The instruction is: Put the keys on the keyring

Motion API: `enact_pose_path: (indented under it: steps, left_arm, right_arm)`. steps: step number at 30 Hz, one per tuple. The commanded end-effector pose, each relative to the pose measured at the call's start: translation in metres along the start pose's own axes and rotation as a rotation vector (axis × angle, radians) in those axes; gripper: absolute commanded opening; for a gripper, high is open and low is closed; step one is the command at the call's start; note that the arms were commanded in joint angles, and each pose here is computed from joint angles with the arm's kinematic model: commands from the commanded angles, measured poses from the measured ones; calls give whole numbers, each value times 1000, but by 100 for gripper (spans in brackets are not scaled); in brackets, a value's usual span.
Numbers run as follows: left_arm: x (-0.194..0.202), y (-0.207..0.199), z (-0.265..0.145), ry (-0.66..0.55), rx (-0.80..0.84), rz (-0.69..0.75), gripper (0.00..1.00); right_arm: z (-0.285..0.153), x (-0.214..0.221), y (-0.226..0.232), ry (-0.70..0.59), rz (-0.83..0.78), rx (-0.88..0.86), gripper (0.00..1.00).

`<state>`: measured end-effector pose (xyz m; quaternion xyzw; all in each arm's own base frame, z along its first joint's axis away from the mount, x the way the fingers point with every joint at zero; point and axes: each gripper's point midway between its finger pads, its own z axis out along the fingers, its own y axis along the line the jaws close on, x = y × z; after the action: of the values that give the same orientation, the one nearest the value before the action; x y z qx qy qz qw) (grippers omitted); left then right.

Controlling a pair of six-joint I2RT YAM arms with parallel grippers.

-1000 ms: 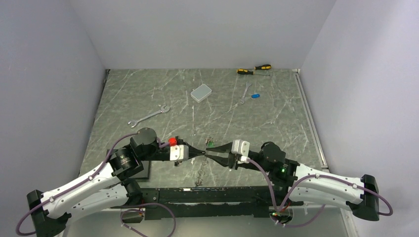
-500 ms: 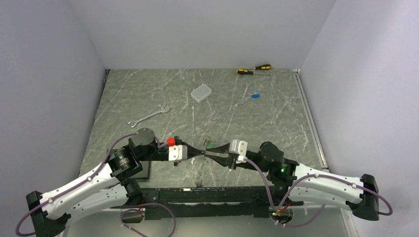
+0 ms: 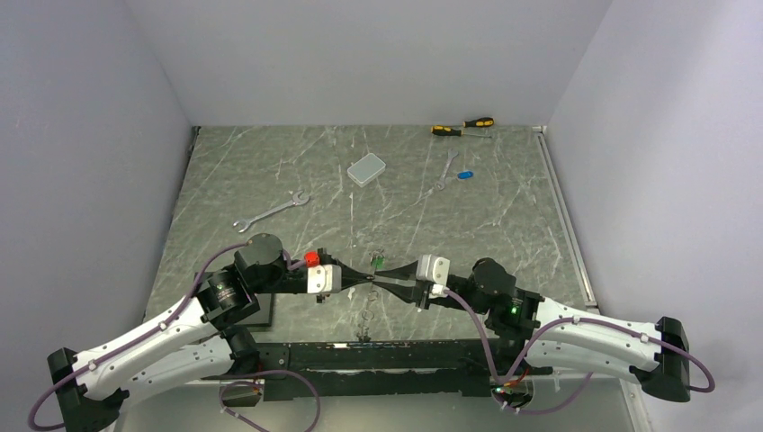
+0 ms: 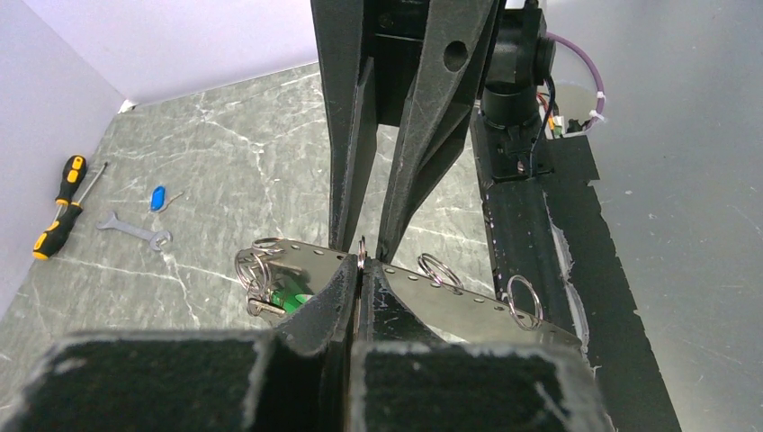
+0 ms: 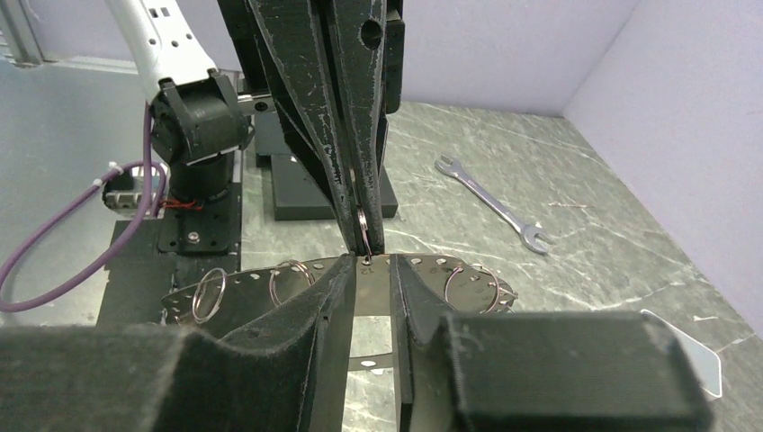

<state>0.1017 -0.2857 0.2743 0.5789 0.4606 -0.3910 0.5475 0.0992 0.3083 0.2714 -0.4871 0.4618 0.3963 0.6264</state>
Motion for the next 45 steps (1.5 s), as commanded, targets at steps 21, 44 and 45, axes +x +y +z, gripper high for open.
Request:
enact_pose_path:
  steps: [21,44,45]
  left_arm:
    - [-20,-3,-3,-34,37,48,49]
    - [-2,12,-38,172,-113,6,68]
    - [-1,12,-41,187,-116,9,68]
  right_arm:
    - [6,-25,-2,-63,-47,-19,0]
    - [0,8,-20,94,-307,272,0]
    - [-1,8,-20,93,-330,290,0]
